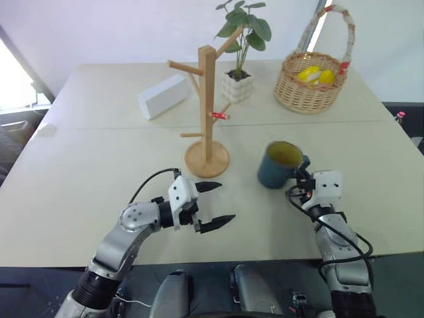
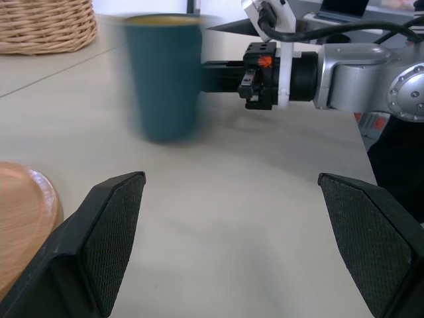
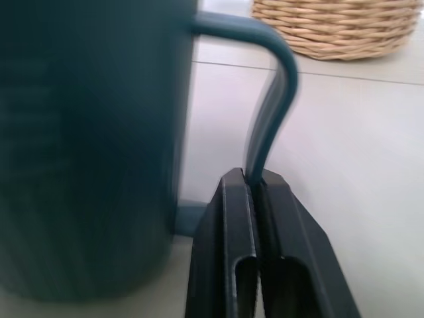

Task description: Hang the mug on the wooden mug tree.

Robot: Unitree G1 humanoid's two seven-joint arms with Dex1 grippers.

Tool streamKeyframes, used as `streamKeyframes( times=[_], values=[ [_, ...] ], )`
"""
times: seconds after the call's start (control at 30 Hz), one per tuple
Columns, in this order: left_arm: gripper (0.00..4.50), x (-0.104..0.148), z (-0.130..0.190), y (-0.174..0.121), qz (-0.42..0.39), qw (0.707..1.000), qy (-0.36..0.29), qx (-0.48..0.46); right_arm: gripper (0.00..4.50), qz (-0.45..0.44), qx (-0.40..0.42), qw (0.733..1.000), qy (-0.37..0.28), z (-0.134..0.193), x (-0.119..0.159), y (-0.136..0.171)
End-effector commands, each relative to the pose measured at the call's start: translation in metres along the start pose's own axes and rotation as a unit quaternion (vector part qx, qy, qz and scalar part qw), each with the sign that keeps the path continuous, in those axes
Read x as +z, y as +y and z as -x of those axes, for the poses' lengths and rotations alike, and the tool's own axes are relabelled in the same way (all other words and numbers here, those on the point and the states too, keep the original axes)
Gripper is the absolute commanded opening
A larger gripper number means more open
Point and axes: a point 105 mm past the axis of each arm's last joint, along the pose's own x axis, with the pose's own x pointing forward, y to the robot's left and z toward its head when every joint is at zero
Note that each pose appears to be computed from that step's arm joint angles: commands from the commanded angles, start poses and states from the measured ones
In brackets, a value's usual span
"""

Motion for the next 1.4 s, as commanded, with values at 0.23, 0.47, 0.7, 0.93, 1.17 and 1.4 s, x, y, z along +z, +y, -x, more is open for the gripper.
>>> streamKeyframes(
  times=[0.23, 0.47, 0.7, 0.93, 1.17, 1.4],
  values=[
    [4.50, 0.008, 0.032, 0.041, -0.022, 0.991, -0.025, 0.127, 0.05, 0.317, 0.252, 0.906, -0.124, 0.012, 0.076, 0.070],
    [4.50, 0.031, 0.063, 0.060, -0.035, 0.984, -0.065, 0.164, 0.05, 0.387, 0.277, 0.855, -0.206, -0.002, 0.155, 0.091],
    [4.50, 0.057, 0.079, 0.064, -0.031, 0.986, -0.077, 0.146, 0.05, 0.411, 0.289, 0.837, -0.216, -0.012, 0.185, 0.102],
    [4.50, 0.071, 0.086, 0.061, -0.020, 0.988, -0.082, 0.131, 0.05, 0.415, 0.293, 0.834, -0.215, -0.014, 0.195, 0.105],
    [4.50, 0.077, 0.090, 0.057, -0.009, 0.988, -0.089, 0.126, 0.05, 0.417, 0.300, 0.833, -0.206, -0.023, 0.196, 0.115],
    [4.50, 0.083, 0.092, 0.057, -0.010, 0.986, -0.098, 0.134, 0.05, 0.417, 0.290, 0.839, -0.194, -0.037, 0.192, 0.121]
  ],
)
